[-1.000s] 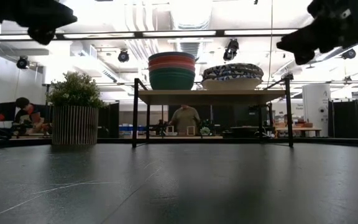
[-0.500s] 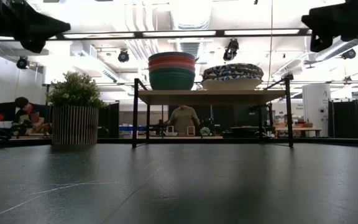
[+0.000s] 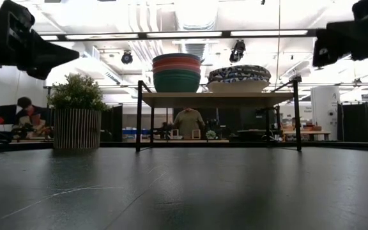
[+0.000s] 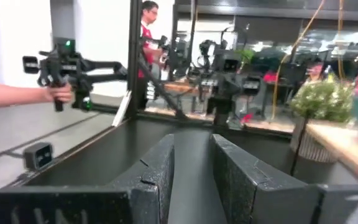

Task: Place and stack bowls onto a shelf
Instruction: Return to Home Position

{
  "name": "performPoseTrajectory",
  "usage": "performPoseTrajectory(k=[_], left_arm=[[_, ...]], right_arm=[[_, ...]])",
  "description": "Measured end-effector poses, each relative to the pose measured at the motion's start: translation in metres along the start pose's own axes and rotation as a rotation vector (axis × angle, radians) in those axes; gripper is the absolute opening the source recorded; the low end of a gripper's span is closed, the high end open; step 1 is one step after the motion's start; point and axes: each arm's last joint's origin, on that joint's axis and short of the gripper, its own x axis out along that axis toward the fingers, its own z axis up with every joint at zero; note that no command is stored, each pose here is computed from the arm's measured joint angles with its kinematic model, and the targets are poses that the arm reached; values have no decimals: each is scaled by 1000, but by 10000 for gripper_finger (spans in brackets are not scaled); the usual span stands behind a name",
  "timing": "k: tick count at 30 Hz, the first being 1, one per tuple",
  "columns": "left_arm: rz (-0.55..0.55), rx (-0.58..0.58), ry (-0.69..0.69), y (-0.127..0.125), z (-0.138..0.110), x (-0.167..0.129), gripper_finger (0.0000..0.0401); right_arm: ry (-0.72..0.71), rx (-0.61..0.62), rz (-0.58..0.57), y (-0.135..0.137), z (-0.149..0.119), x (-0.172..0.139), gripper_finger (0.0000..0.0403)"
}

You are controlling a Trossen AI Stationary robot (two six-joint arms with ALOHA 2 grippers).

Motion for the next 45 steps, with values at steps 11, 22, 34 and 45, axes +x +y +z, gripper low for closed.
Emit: performPoseTrajectory(k=[11,22,34,45], left_arm=[[86,129,22,2,-2,0,0],[85,132,23,2,-2,0,0],[84,132,23,2,-2,0,0],[84,132,23,2,-2,0,0]], right_arm=[[111,69,-14,-1,-17,3,95],[158,345,-36,-2,-22,6,95],[162,336,-35,-2,-22,6,95],[162,336,-34,-2,-22,6,95]])
